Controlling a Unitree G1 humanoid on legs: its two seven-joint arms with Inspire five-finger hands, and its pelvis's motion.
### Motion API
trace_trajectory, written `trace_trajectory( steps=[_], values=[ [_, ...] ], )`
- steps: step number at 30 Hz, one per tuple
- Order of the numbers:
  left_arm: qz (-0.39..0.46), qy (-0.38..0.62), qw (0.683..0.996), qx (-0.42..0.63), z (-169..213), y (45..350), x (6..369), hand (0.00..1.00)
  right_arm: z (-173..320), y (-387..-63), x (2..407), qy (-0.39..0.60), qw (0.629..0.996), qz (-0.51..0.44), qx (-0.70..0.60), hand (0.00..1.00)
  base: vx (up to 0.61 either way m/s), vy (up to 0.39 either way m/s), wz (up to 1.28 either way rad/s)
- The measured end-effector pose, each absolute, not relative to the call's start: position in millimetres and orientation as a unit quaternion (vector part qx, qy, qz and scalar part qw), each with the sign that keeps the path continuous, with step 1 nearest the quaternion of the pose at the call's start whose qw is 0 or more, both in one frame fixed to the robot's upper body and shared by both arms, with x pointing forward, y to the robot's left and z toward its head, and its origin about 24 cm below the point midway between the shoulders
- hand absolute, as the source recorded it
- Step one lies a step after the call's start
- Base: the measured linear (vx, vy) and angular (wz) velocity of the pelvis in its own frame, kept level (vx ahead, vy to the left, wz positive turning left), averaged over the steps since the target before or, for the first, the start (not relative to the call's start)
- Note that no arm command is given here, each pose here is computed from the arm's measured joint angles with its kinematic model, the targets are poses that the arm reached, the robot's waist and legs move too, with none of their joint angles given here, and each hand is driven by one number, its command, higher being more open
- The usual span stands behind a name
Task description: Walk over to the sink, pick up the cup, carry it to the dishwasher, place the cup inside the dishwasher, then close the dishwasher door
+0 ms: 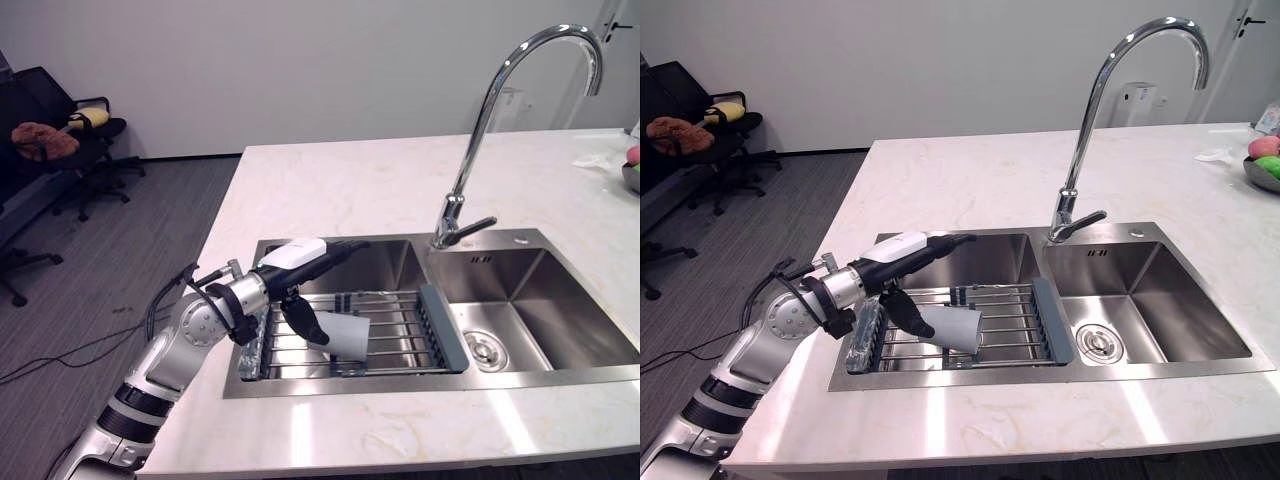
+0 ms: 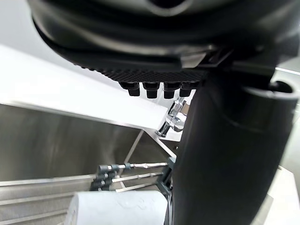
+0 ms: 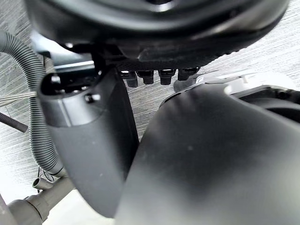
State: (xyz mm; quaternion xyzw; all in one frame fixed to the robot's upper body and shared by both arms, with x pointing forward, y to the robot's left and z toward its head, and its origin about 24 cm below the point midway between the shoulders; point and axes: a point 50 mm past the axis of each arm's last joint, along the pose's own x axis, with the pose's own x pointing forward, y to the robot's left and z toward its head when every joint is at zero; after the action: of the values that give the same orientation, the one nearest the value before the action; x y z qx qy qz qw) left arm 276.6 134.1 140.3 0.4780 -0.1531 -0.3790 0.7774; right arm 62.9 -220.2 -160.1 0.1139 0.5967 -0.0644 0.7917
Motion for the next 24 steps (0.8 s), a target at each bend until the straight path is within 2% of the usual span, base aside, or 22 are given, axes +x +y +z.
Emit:
trace_trajectory(
  steps=[6,14,24],
  values=[
    [-0.410,-0.128,0.767,0.476,132.3,128.8,274.4,1.00,-161.2,-219.1,60.3,0.602,0.788,-0.065,0.116,1.00,0.00,0.000,0.00],
    [-0.430,-0.113,0.769,0.459,125.7,124.7,270.9,1.00,-161.8,-218.2,59.8,0.605,0.785,-0.063,0.116,1.00,0.00,-0.003,-0.01],
    [-0.387,-0.098,0.800,0.448,104.3,131.4,265.4,1.00,-162.0,-215.5,62.4,0.610,0.785,-0.047,0.102,1.00,0.00,0.000,0.00]
  ],
)
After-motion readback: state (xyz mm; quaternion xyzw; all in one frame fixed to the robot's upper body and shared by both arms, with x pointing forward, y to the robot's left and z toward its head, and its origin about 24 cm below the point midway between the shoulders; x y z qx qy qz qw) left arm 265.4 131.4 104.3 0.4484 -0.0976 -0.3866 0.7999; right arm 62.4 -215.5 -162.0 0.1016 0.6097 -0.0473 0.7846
